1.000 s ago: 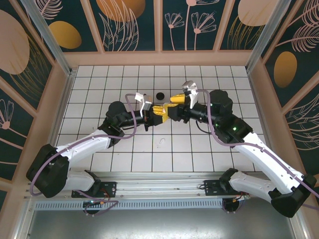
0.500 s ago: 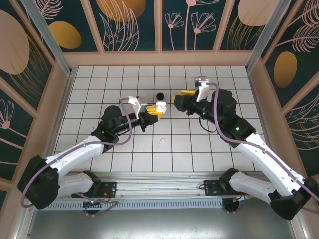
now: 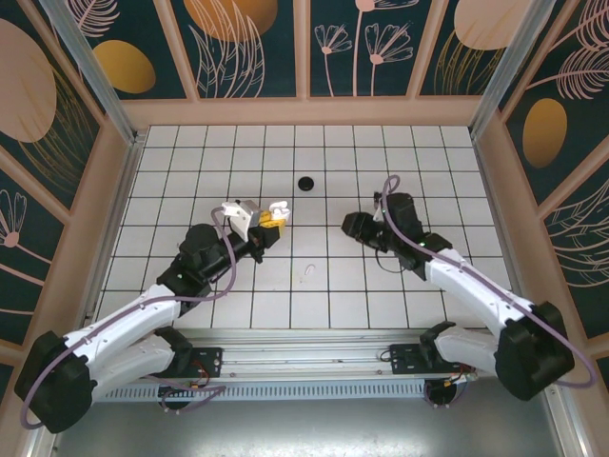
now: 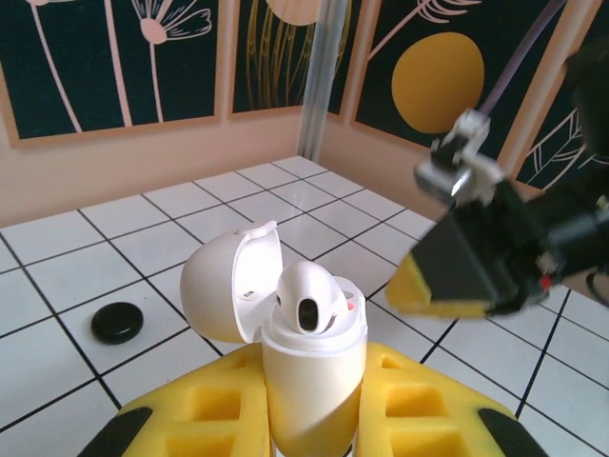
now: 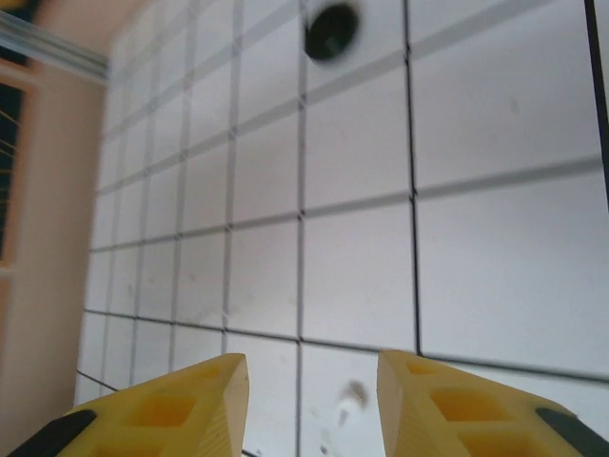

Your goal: Insert wireless bluetooth earbuds into charging case

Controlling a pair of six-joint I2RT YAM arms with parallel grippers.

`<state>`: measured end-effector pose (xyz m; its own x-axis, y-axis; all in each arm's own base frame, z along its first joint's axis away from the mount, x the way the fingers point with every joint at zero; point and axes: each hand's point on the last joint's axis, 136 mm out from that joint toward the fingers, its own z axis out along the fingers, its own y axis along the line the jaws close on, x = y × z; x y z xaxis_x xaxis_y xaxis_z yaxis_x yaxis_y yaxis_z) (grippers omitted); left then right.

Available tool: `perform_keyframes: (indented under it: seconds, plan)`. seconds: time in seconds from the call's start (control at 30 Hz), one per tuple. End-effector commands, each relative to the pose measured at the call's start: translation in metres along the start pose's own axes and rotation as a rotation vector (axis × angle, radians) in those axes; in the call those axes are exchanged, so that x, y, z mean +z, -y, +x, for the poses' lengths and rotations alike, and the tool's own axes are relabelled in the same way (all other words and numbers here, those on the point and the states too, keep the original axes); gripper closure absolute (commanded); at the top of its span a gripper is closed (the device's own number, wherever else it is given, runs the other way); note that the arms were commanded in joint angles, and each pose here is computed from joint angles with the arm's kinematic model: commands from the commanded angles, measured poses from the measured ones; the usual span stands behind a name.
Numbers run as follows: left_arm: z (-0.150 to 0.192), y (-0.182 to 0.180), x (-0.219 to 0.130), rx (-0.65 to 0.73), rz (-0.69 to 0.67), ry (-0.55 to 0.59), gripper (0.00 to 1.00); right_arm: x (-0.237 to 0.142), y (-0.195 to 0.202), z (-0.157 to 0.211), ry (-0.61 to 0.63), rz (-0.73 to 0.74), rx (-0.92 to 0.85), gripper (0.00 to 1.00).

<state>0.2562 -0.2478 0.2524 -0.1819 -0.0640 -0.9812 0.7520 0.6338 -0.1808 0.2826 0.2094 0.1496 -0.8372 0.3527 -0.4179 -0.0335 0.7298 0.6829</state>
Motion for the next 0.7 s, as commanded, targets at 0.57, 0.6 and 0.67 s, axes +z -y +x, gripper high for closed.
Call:
perform_keyframes:
  seconds: [0.57,0.6,0.67]
  plan:
    - [0.014,-0.011,-0.019,0.036,-0.082,-0.024,1.00,0.074,0.003,0.100,-0.269,0.083,0.082,0.62]
    - [0.015,-0.012,-0.020,0.036,-0.084,-0.025,1.00,0.076,0.002,0.101,-0.276,0.086,0.079,0.63]
    - [0.016,-0.012,-0.020,0.037,-0.086,-0.027,1.00,0.081,0.002,0.105,-0.289,0.093,0.075,0.65]
